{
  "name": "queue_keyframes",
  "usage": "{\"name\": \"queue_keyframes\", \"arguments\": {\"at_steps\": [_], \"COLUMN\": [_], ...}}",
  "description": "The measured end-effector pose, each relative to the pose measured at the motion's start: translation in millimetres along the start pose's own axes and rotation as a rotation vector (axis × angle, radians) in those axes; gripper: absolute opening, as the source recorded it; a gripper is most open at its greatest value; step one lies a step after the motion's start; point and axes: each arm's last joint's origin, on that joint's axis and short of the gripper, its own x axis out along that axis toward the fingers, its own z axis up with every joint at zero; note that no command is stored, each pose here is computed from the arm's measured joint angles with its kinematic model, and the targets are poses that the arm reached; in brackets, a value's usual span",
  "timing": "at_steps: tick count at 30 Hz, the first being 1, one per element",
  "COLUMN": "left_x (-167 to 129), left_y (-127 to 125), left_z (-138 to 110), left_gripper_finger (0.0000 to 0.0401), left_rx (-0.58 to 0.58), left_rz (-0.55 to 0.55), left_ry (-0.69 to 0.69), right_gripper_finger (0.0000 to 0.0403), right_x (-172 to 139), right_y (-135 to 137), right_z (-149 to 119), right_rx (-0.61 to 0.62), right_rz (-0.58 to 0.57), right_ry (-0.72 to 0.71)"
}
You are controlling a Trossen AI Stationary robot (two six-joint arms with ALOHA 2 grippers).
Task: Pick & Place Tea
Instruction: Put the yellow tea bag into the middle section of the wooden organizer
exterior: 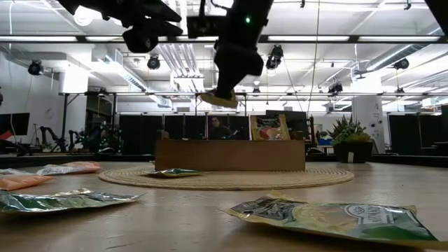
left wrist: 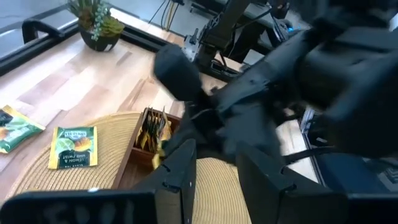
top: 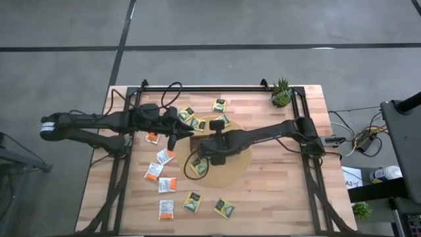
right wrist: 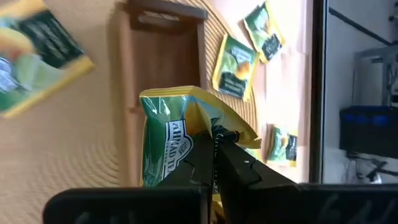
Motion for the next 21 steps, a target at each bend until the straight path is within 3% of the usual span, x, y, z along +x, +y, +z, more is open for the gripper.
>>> {"name": "queue_keyframes", "arguments": {"at_steps": [7,21], "left_x": [-11.1,-17.2], "left_y": [-2.4,-3.4], "left_z": [4.5,5.9], "left_gripper_finger": [0.0108,0.0108], "left_rx": [0.05,0.078], "left_rz": [0.0,0.006], "left_ry": [-0.042,-0.06], "right_gripper_finger": [0.0008,0.0008], "right_x": [25.0,48.9], "right_y": [-2.6,2.5], "right_z": [-11.5,-25.6], "right_rx": [-0.028,-0.081], "right_rz": [-0.087,-0.119], "right_ry": [0.034,0.049]}}
